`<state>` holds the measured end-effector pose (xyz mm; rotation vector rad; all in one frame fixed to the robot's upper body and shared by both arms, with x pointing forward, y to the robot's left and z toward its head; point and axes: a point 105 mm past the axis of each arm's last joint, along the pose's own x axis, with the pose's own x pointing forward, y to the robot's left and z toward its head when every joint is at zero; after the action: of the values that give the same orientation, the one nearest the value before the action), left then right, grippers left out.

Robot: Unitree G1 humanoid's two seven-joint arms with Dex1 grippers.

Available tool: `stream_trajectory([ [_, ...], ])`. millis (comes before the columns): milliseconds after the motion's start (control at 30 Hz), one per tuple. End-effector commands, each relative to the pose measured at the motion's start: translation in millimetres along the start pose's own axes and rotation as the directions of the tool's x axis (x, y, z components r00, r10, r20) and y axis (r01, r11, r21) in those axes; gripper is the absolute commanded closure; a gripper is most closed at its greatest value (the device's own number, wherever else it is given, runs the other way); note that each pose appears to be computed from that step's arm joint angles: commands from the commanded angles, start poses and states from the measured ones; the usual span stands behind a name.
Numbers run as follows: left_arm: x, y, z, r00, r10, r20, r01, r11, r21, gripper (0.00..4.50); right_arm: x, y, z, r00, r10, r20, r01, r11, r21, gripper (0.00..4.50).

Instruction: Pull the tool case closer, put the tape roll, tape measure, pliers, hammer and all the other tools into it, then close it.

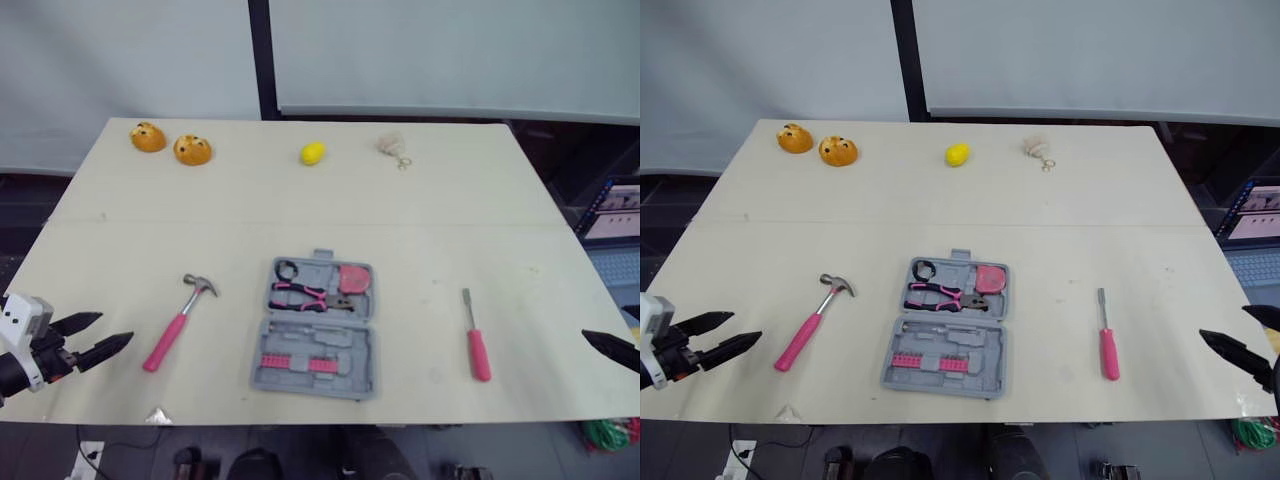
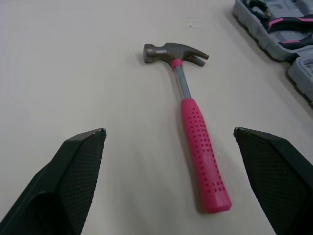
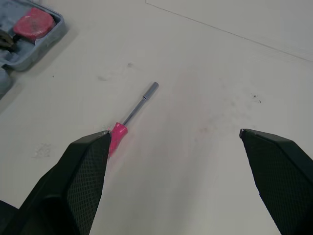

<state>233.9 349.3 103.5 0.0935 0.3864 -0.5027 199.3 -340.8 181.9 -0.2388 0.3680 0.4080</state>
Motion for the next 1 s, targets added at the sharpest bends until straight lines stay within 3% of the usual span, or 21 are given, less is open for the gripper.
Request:
stream_trajectory([
  [33, 15.6, -16.3, 5.9, 0.999, -0.031, -0.021, 0.031, 1.0, 0.004, 0.0, 18.2, 44.1, 35.2, 0.983, 0.175, 0.055, -0.172, 0.983, -0.069, 0.06],
  [300, 65.4, -27.1, 8.7, 0.996, 0.002, -0.087, -0.003, 1.0, -0.013, 0.0, 44.4, 151.4, 79.1, 0.815, 0.556, 0.163, -0.529, 0.829, -0.18, 0.06],
  [467, 94.4, -24.9, -0.8, 0.991, 0.02, -0.13, -0.02, 1.0, 0.007, 0.0, 55.5, 188.8, 86.5, 0.735, 0.656, 0.174, -0.613, 0.751, -0.244, 0.06],
  [1000, 121.2, -13.9, -5.1, 0.997, 0.036, -0.065, -0.032, 0.997, 0.064, 0.0, 70.3, 187.3, 87.1, 0.728, 0.664, 0.169, -0.617, 0.743, -0.261, 0.06],
])
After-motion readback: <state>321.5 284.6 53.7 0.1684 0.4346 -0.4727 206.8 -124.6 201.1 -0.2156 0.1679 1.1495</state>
